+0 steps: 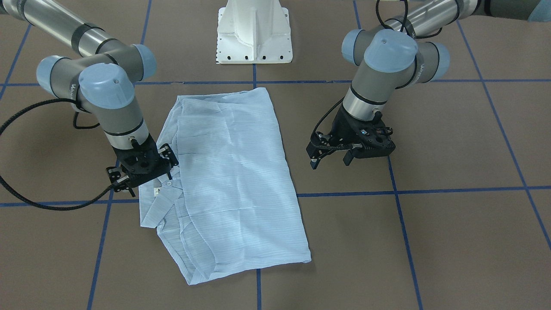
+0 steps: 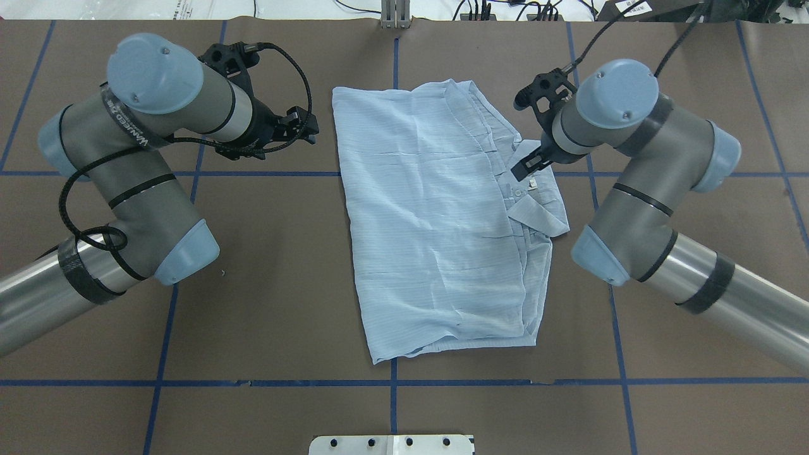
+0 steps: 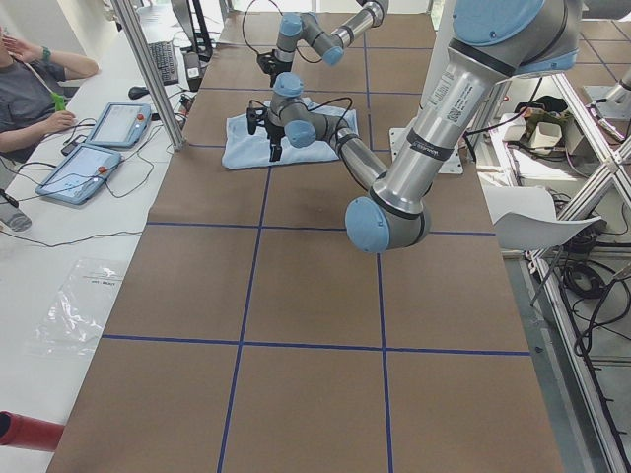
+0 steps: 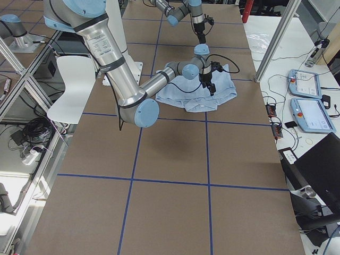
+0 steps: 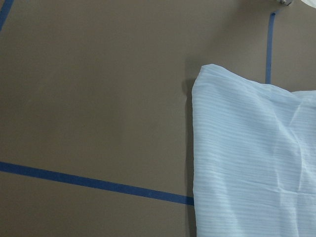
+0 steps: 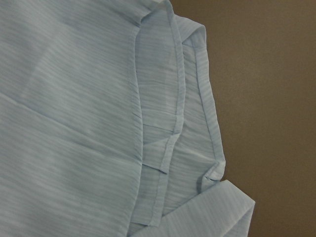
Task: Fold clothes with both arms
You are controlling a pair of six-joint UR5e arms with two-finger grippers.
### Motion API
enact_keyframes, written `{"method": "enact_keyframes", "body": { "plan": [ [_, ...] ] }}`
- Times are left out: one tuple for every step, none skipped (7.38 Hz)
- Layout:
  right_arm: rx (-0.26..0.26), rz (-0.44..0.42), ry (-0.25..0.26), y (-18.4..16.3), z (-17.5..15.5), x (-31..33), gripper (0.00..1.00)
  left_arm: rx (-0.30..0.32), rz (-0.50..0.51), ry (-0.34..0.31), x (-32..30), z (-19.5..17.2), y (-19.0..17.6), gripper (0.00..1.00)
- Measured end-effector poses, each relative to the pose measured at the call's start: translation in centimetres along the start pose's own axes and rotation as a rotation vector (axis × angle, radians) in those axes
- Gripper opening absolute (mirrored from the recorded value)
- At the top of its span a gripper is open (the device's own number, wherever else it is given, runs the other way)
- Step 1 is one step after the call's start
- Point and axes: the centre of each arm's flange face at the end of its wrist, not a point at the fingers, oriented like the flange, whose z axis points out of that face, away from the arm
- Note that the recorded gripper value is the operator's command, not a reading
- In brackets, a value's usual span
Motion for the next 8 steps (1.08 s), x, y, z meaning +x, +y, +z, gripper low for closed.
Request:
{"method": "enact_keyframes", "body": {
  "plan": [
    [-0.005,0.025,-0.029,-0.5,-0.4,-0.9,1.0,-0.015,-0.009,0.011,0.7,0.0,1.3,1.0],
    [-0.023,0.054,-0.074,0.2,-1.0,-1.4,1.0,-0.048,-0.042,0.032,1.9,-0.1,4.0,1.0],
    [-0.044,0.093,-0.12,1.9,-1.9,-1.5,1.0,-0.097,-0.099,0.057,3.4,-0.1,7.9,1.0],
    [-0.068,0.142,-0.165,4.1,-2.8,-1.3,1.0,-0.154,-0.163,0.072,4.8,0.0,12.3,1.0],
    [-0.096,0.202,-0.204,5.8,-3.7,-1.2,1.0,-0.199,-0.226,0.072,5.9,0.4,16.3,1.0],
    [-0.118,0.259,-0.23,6.9,-4.4,-1.3,1.0,-0.225,-0.277,0.056,6.4,1.4,20.4,1.0],
    [-0.131,0.299,-0.244,7.4,-4.7,-1.7,1.0,-0.238,-0.313,0.029,6.7,2.9,24.0,0.99],
    [-0.137,0.321,-0.251,7.7,-4.9,-2.2,1.0,-0.244,-0.344,-0.004,6.5,4.6,26.4,0.99]
  ]
}}
